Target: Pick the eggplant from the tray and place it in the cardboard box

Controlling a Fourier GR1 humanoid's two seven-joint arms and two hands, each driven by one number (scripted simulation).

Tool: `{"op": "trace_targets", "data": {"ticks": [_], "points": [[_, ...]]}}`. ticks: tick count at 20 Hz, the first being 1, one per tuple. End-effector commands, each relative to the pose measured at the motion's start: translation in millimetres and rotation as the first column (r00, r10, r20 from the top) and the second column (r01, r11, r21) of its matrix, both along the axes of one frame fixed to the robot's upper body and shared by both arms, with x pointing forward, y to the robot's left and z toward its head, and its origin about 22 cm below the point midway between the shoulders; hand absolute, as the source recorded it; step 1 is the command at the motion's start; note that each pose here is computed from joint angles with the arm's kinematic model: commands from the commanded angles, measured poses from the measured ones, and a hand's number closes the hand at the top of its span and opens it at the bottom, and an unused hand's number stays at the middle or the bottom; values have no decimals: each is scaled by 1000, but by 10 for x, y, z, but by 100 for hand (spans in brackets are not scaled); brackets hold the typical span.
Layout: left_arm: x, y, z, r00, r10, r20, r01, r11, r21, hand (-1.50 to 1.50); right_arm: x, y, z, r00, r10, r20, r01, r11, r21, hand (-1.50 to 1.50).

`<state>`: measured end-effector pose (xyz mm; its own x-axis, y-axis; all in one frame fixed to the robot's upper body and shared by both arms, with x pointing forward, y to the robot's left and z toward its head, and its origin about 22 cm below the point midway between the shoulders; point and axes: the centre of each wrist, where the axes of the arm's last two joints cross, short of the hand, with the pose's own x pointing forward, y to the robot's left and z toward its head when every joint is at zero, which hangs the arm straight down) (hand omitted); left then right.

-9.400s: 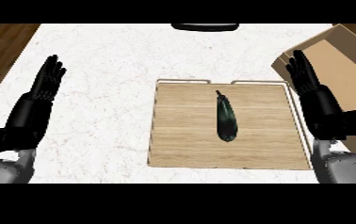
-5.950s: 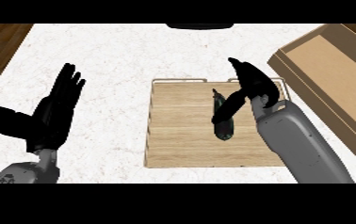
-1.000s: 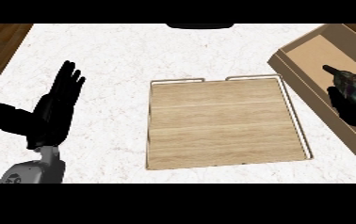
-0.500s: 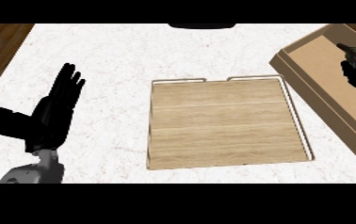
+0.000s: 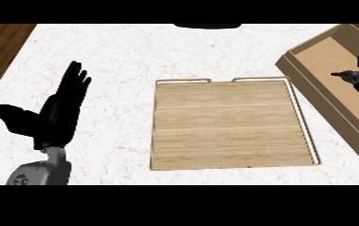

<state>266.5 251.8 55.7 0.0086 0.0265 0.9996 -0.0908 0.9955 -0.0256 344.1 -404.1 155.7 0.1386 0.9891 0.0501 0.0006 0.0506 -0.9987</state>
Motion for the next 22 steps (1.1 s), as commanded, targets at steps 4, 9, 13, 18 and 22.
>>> {"op": "trace_targets", "data": {"ticks": [4,9,13,18,22], "points": [[-21,67,21,1000,-19,4,19,1000,2,0,229,-223,-350,999,31,11,-33,990,136,-150],[68,137,60,1000,0,-8,0,1000,-14,0,311,-133,-126,920,62,387,-173,951,257,-150],[55,163,29,1000,20,13,-20,1000,14,0,280,-289,-198,875,21,483,-255,869,424,-150],[20,37,26,999,37,-6,-37,999,-7,0,294,-481,170,875,-83,477,-313,654,689,-150],[-39,23,104,1000,18,-6,-18,1000,7,0,251,-644,105,871,-178,458,-340,454,824,-150]]}}
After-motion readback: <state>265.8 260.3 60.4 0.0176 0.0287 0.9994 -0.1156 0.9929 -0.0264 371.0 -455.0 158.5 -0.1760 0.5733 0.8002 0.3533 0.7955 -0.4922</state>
